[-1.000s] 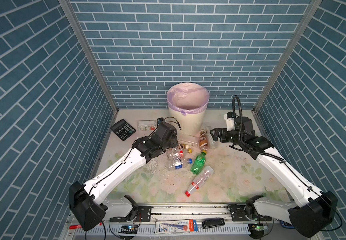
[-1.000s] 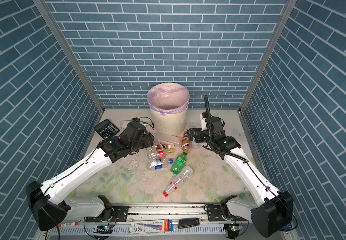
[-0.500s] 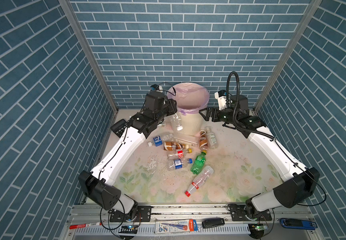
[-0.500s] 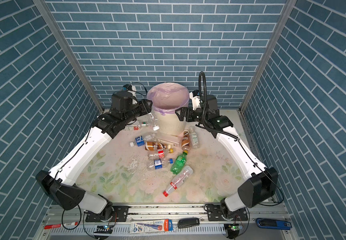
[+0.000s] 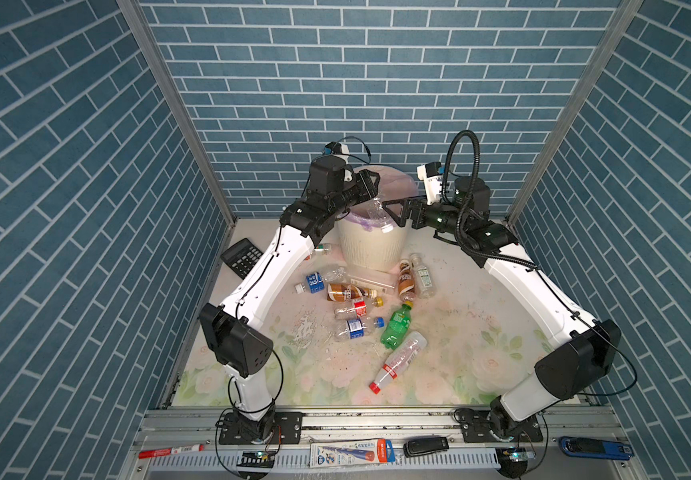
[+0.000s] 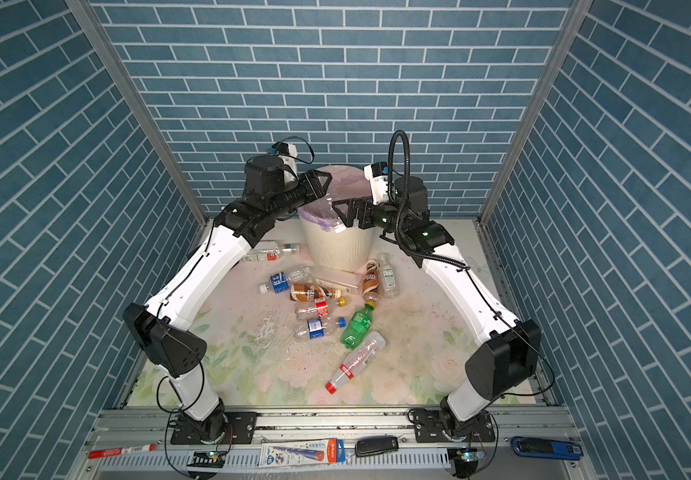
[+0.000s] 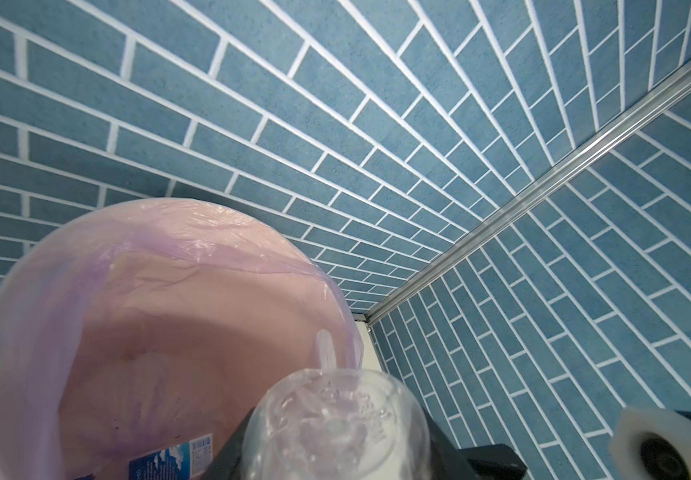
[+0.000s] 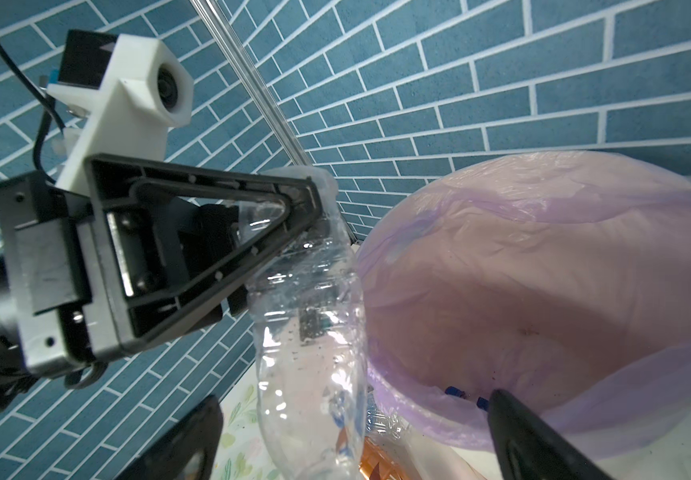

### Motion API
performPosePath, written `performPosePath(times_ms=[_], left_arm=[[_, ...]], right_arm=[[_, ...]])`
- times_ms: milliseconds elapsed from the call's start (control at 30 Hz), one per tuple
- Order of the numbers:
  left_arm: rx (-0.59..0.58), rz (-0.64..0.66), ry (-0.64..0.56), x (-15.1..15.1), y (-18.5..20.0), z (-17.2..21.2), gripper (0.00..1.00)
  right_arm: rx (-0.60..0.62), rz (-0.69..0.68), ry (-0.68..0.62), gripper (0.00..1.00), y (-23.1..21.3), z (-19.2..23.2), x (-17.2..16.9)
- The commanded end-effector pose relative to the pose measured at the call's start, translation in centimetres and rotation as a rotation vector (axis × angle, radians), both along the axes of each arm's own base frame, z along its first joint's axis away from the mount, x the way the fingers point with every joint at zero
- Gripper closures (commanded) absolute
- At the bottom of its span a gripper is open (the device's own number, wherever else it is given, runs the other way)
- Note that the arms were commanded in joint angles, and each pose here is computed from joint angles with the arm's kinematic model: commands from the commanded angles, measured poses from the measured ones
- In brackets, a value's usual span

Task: Throw the plastic bottles in the bin
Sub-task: 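Close the right gripper on the clear bottle held by the left gripper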

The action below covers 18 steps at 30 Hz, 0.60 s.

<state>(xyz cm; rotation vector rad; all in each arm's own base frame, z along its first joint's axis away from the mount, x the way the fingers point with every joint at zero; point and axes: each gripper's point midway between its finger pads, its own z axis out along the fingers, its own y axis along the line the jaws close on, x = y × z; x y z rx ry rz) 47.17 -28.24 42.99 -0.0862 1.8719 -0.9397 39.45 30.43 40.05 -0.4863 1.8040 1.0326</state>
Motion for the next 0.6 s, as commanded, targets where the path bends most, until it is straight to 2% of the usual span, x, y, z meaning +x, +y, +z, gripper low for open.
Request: performPosePath(times_ms=[0, 300, 567], left_arm=[[-0.053, -0.031, -0.025, -0.4, -0.3, 1.9, 0.45], [-0.078, -0.059, -0.019, -0.8, -1.0, 2.0, 0.46], [-0.091, -0.062, -0.028, -1.1, -1.2, 2.4, 0.46]], right_arm=[[0.045, 0.018, -0.062, 0.02, 0.7, 2.8, 0.1], [0.040, 0.018, -0.040, 0.10, 2.1, 1.8, 1.1], [0.034, 0.015, -0.027, 0.23, 2.6, 1.5, 1.4]])
